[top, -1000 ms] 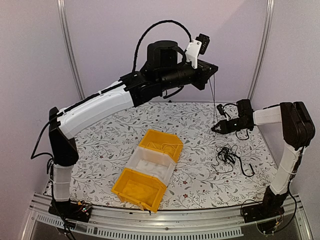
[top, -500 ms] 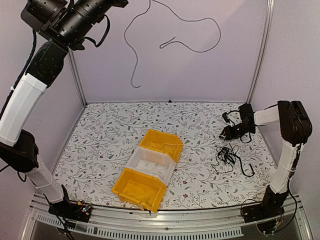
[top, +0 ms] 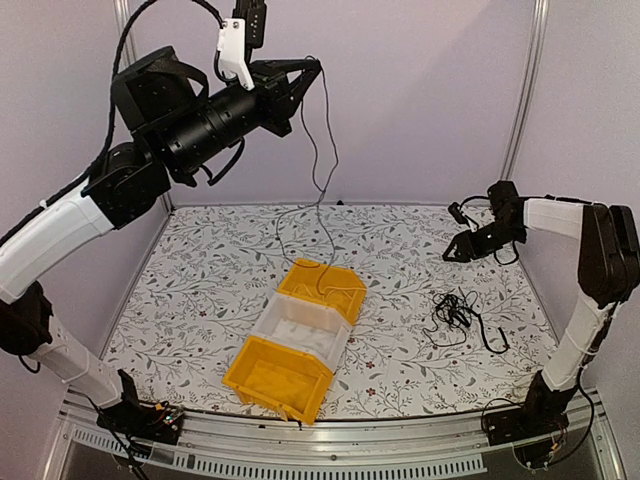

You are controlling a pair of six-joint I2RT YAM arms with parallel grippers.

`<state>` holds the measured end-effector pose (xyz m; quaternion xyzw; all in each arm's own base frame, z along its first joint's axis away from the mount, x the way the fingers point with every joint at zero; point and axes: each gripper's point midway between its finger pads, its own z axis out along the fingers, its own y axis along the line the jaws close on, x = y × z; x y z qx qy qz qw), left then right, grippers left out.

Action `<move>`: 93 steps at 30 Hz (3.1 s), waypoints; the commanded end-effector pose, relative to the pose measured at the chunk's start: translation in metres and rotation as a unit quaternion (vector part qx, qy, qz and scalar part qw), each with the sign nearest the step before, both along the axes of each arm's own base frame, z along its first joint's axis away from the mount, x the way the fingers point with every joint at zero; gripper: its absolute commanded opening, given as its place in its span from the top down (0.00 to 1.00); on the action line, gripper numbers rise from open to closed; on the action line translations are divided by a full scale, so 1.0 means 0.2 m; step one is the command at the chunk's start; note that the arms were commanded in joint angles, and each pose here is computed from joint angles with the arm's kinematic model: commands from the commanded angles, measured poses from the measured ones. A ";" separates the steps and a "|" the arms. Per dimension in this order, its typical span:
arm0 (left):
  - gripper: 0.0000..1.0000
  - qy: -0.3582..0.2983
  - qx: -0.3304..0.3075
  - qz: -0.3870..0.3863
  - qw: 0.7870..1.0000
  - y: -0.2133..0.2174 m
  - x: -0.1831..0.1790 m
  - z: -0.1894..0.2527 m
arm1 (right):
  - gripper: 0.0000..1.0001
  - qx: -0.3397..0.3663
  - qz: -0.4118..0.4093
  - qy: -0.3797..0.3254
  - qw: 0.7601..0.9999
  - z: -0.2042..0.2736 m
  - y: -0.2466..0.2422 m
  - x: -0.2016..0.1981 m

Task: Untangle the cables

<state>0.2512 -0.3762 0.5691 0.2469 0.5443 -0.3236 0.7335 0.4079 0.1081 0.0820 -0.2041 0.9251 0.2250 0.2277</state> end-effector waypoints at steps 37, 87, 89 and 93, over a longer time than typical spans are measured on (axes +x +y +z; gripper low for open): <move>1.00 0.040 -0.052 0.004 0.998 0.27 -0.07 -0.09 | 0.37 -0.037 0.110 -0.126 0.985 0.52 0.17 0.15; 1.00 0.148 -0.049 -0.071 0.985 0.25 -0.12 -0.49 | 0.38 -0.045 0.127 -0.095 0.986 0.35 0.23 0.08; 1.00 0.163 -0.047 -0.067 0.983 0.26 -0.12 -0.55 | 0.38 -0.046 0.128 -0.096 0.986 0.35 0.23 0.09; 1.00 0.184 -0.035 -0.061 0.980 0.25 -0.11 -0.69 | 0.38 -0.045 0.130 -0.094 0.986 0.34 0.24 0.09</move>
